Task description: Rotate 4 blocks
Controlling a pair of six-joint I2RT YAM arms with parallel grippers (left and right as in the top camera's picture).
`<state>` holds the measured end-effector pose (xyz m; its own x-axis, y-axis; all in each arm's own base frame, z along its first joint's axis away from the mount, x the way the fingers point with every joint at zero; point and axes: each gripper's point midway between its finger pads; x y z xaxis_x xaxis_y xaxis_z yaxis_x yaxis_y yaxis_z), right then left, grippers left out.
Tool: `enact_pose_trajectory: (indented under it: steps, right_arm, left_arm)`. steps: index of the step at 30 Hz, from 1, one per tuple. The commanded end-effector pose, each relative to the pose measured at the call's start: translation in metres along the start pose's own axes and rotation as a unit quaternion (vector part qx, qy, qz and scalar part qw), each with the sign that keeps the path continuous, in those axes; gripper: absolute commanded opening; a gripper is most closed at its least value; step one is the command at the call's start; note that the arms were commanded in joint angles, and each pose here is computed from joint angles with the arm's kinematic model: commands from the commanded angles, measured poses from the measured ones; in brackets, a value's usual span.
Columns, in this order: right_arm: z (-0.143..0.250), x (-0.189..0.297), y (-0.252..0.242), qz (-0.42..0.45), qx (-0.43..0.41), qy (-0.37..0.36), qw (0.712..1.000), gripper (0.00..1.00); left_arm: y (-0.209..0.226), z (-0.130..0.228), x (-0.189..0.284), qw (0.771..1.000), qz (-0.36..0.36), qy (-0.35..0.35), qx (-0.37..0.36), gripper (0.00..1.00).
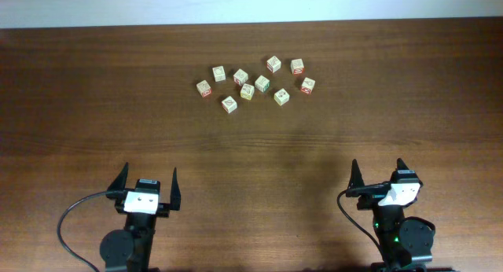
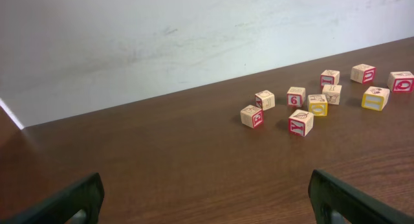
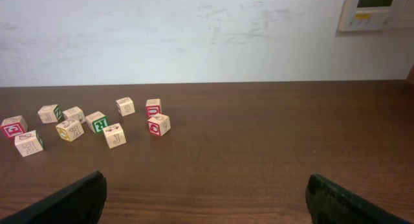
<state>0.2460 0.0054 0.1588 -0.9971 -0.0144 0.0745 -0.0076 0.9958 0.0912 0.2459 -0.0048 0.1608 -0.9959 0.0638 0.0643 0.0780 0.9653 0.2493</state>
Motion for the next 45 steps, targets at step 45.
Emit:
enact_pose_trajectory:
  steps: [45]
  right_arm:
    - [-0.017, 0.0, 0.002, -0.005, 0.003, -0.038, 0.999, 0.98]
  left_arm:
    - [0.0, -0.001, 0.0, 1.0, 0.0, -0.004, -0.007, 0.99]
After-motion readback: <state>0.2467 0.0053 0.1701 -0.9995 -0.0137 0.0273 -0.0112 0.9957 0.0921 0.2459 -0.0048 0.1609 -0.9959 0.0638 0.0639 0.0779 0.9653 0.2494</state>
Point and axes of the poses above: each gripper's point midway between its finger pads, its own x axis back along the fingers, its own y axis along the line the jaws close on, z = x × y, and after that the axes turned 3 degrees about -x, right-handed
